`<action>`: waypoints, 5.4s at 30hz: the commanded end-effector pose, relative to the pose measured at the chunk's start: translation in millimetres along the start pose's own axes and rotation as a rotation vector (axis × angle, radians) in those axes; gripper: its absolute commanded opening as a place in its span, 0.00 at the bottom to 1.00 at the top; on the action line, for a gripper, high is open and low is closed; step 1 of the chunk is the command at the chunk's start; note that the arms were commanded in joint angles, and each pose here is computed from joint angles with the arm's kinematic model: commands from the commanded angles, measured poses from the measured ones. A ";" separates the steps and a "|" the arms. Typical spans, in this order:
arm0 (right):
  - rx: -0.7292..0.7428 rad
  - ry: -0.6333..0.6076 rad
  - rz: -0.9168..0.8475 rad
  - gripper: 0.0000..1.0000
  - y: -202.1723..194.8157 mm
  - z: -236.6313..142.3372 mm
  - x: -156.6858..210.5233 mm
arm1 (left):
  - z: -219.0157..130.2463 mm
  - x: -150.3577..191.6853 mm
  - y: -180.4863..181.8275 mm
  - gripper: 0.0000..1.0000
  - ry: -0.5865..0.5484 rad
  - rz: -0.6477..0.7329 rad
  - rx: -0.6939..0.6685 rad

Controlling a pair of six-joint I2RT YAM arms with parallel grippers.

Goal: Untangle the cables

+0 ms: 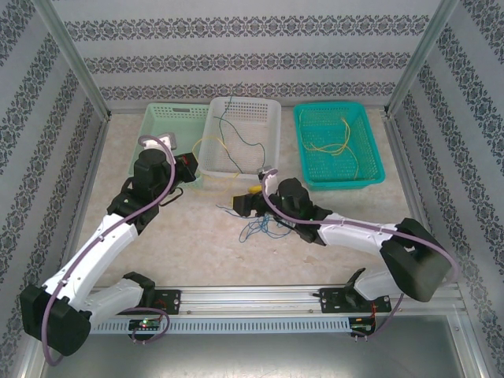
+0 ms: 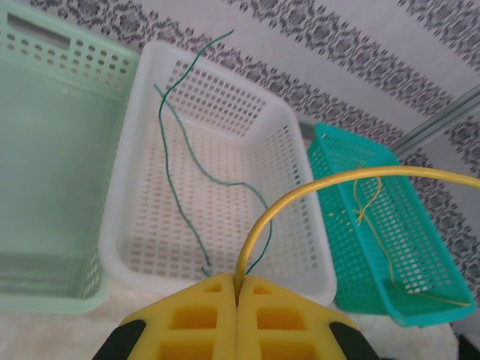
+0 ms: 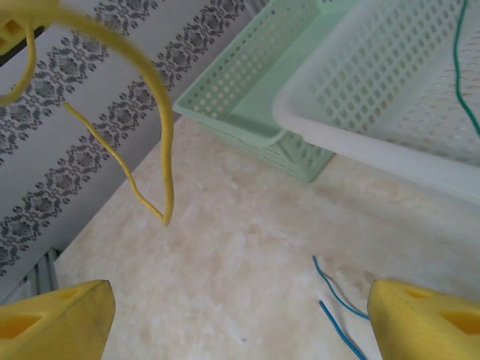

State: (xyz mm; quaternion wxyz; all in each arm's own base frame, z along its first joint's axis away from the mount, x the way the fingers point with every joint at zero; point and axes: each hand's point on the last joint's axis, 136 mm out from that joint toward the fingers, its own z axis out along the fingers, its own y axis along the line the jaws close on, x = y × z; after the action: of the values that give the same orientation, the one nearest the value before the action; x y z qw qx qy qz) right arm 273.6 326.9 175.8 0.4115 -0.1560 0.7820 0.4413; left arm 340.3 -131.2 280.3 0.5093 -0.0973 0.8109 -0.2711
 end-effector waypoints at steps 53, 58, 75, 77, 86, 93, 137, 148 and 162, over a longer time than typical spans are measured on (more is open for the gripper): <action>0.655 1.040 -0.881 0.00 -74.0 -37.5 99.4 | -49.6 -50.0 38.1 0.00 -0.315 -0.041 -0.180; 0.634 1.012 -0.883 0.00 -64.8 -33.8 95.3 | -58.4 -52.1 46.6 0.00 -0.378 -0.085 -0.194; 0.332 0.638 -0.483 0.61 -7.5 -20.3 47.0 | -66.4 -54.5 37.9 0.00 -0.404 -0.065 -0.136; 0.234 0.550 -0.412 0.71 6.4 -24.2 33.1 | -61.4 -50.8 31.2 0.00 -0.383 -0.047 -0.097; 0.098 0.294 -0.353 0.88 36.4 -41.7 -37.9 | -30.8 -33.5 -16.4 0.00 -0.216 -0.055 0.152; 0.040 0.250 -0.463 0.89 56.9 -35.4 -59.8 | -30.6 -34.8 -36.6 0.00 -0.149 -0.025 0.213; 0.339 0.221 -0.406 0.00 -43.2 -100.9 -135.1 | -21.4 -40.4 -22.6 1.00 -0.199 -0.033 0.145; 0.739 0.271 -0.339 0.00 -191.3 -148.5 -209.9 | -12.3 -24.1 -8.0 1.00 -0.155 0.002 0.093; 0.765 0.509 -0.072 0.09 -325.9 -105.8 -166.1 | -17.6 -10.7 9.3 1.00 -0.131 0.025 0.027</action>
State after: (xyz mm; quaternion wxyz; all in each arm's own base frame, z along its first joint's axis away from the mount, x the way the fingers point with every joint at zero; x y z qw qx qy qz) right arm 519.2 34.4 154.9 0.2691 -0.1280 0.9533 0.0484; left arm 334.1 -121.9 291.9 0.5598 -0.0972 0.7706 -0.2888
